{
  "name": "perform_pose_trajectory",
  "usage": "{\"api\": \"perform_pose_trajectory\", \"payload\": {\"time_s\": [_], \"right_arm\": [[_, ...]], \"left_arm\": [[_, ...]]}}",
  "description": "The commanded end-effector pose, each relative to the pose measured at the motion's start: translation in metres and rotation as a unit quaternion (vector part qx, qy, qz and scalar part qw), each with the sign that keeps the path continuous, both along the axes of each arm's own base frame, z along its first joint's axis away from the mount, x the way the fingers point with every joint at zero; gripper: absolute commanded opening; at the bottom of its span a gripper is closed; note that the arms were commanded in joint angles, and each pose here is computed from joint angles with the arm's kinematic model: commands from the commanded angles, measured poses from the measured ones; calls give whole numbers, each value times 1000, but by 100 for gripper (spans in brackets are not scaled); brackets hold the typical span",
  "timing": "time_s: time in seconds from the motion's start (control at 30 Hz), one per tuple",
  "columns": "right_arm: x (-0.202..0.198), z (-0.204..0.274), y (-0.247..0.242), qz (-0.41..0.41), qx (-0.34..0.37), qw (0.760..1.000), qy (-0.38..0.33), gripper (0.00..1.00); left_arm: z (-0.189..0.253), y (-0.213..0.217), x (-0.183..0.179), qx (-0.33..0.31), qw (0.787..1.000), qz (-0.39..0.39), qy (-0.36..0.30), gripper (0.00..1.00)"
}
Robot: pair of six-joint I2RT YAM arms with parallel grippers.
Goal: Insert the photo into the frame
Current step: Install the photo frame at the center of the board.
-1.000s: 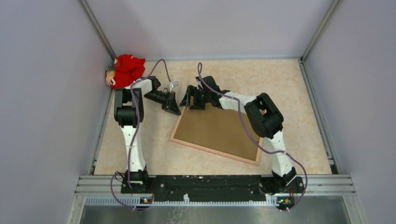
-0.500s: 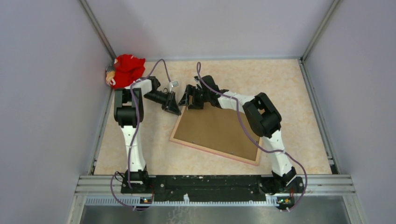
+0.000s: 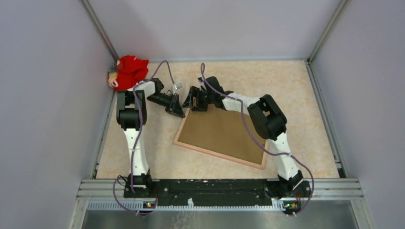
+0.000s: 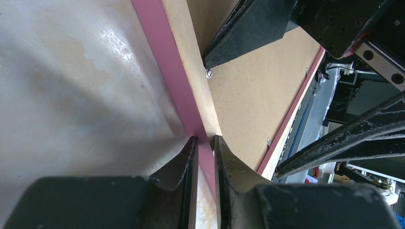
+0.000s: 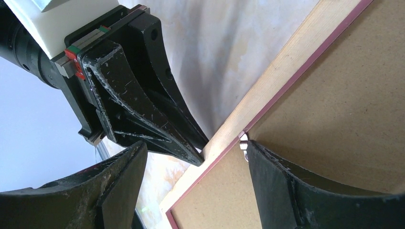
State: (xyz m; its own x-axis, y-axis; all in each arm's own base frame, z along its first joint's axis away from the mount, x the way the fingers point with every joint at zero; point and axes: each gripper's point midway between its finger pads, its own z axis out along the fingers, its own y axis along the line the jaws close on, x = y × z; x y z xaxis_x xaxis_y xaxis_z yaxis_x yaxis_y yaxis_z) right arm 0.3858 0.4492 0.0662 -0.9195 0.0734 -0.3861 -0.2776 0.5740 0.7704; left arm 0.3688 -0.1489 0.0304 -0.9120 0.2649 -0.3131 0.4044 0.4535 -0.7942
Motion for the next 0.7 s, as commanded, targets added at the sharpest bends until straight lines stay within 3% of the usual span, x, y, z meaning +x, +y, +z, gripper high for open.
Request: {"api": "perform_pose_trajectory", "payload": {"time_s": [0.0, 0.47, 0.67], "right_arm": [[-10, -4, 15, 25, 10, 1000, 8, 77], [-13, -2, 18, 29, 21, 999, 15, 77], [7, 37, 1, 26, -31, 996, -77, 80]], "left_arm": [[-35, 3, 3, 37, 998, -24, -34, 21], [-35, 3, 4, 36, 998, -23, -35, 21], [-30, 7, 7, 43, 998, -22, -42, 23]]}}
